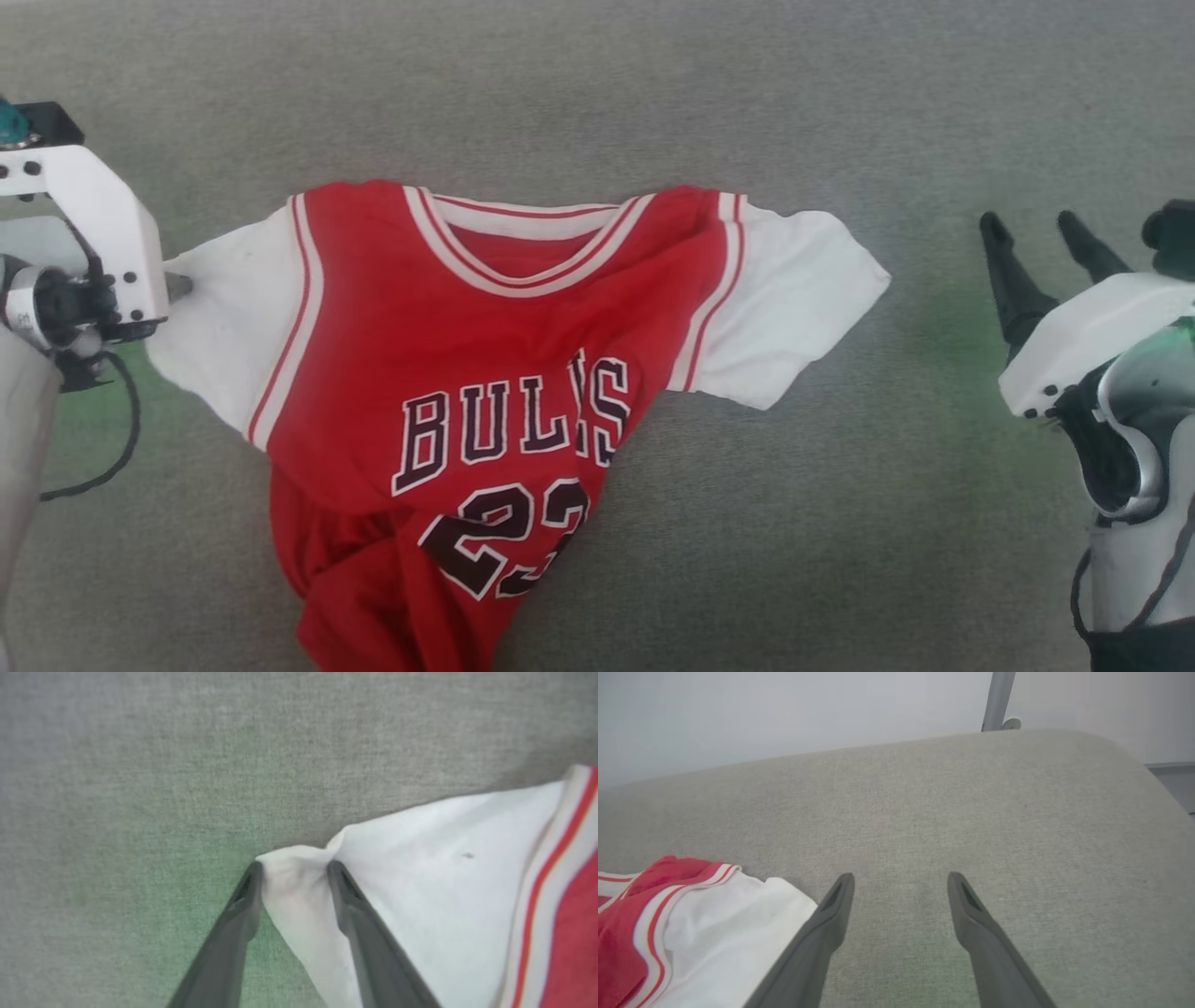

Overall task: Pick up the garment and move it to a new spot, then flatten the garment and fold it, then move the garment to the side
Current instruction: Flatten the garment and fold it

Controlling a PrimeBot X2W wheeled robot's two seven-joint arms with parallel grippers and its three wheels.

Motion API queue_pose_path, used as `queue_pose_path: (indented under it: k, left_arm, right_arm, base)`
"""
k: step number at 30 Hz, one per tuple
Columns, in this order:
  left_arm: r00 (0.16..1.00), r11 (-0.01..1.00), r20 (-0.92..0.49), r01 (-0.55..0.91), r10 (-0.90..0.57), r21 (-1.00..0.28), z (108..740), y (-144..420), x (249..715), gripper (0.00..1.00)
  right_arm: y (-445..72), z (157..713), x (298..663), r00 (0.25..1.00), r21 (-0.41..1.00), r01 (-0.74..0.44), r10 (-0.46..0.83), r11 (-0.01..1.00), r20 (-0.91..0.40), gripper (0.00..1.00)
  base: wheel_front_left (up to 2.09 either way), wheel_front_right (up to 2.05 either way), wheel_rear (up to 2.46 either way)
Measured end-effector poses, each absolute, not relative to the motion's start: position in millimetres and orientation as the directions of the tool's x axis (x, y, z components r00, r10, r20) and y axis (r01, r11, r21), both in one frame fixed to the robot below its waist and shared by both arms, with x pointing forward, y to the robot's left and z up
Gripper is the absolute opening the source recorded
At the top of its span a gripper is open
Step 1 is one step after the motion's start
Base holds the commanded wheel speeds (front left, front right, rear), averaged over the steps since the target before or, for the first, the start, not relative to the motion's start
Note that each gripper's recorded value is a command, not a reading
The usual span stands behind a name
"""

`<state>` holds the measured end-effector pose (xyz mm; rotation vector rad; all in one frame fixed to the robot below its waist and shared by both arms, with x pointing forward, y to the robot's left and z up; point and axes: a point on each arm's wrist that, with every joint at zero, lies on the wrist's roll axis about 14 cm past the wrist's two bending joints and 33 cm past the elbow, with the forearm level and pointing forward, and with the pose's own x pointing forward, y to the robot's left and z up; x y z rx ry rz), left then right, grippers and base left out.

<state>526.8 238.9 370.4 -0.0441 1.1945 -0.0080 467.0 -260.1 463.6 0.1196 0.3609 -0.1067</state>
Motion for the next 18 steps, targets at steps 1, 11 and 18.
queue_pose_path:
  k: [1, 11, 18]
  left_arm:
    - [0.351, 0.997, -0.935, -0.029, -0.055, -0.069, 369, 234, 524, 0.00]
    - [0.357, 0.993, -0.929, -0.031, -0.092, -0.110, 366, 234, 522, 0.00]
    - [0.388, 0.992, -0.916, -0.041, -0.097, -0.122, 366, 235, 528, 0.00]
  right_arm:
    - [-253, 457, 468, 0.917, 0.120, 0.111, -0.055, 0.987, -0.395, 1.00]
    - [-197, 415, 477, 0.749, 0.216, -0.008, 0.149, 0.976, -0.646, 1.00]
    - [-183, 386, 483, 0.600, 0.182, -0.042, 0.170, 0.982, -0.782, 1.00]
  base:
    - [0.00, 0.00, 0.00]
    - [0.00, 0.00, 0.00]
    - [0.00, 0.00, 0.00]
